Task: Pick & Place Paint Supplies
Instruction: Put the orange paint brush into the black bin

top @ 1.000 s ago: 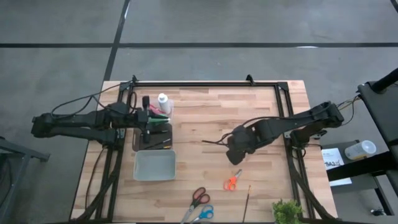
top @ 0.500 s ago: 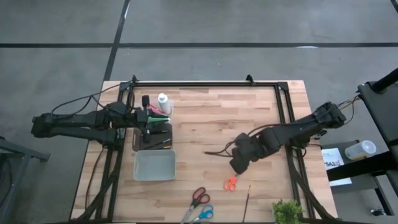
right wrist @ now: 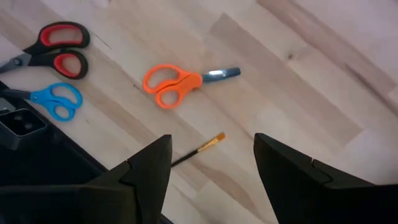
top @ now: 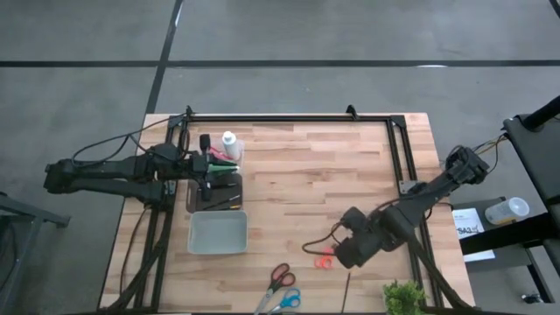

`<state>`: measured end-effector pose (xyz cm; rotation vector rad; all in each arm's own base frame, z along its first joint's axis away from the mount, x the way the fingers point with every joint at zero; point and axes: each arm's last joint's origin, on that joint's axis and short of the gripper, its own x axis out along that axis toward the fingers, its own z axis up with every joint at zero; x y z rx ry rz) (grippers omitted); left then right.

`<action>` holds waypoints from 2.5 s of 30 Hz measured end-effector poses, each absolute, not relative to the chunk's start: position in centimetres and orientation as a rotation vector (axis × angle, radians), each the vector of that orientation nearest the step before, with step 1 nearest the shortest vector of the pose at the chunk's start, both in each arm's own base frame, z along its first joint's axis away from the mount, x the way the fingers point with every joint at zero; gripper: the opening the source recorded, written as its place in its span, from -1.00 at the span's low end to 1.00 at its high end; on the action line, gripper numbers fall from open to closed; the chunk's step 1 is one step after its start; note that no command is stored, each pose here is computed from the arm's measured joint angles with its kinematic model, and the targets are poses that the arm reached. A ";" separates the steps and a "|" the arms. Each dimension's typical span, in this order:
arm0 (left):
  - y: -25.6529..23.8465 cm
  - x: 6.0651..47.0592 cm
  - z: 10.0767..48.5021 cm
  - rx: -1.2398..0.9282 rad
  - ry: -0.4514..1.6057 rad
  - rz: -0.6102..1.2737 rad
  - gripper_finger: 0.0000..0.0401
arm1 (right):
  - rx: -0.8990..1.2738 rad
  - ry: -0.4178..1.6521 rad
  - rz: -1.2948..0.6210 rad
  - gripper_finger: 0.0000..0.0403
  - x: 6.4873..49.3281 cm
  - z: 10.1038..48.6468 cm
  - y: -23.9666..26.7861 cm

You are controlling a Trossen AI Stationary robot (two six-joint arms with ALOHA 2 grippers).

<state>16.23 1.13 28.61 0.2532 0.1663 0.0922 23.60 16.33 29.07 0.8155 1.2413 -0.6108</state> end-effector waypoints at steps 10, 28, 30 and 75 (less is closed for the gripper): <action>1.1 16.2 28.5 0.254 0.176 0.091 -0.71 | 0.859 1.155 -0.648 0.11 22.1 27.7 20.6; 1.1 15.6 26.3 0.251 0.410 0.059 -0.71 | 0.963 1.161 -0.683 0.10 21.7 22.3 27.1; 1.1 15.4 26.0 0.251 0.446 0.054 -0.71 | 0.980 1.152 -0.713 0.10 21.3 21.9 27.6; 1.0 14.8 24.8 0.247 0.591 0.035 -0.71 | 1.055 1.035 -0.991 0.10 21.9 16.8 28.8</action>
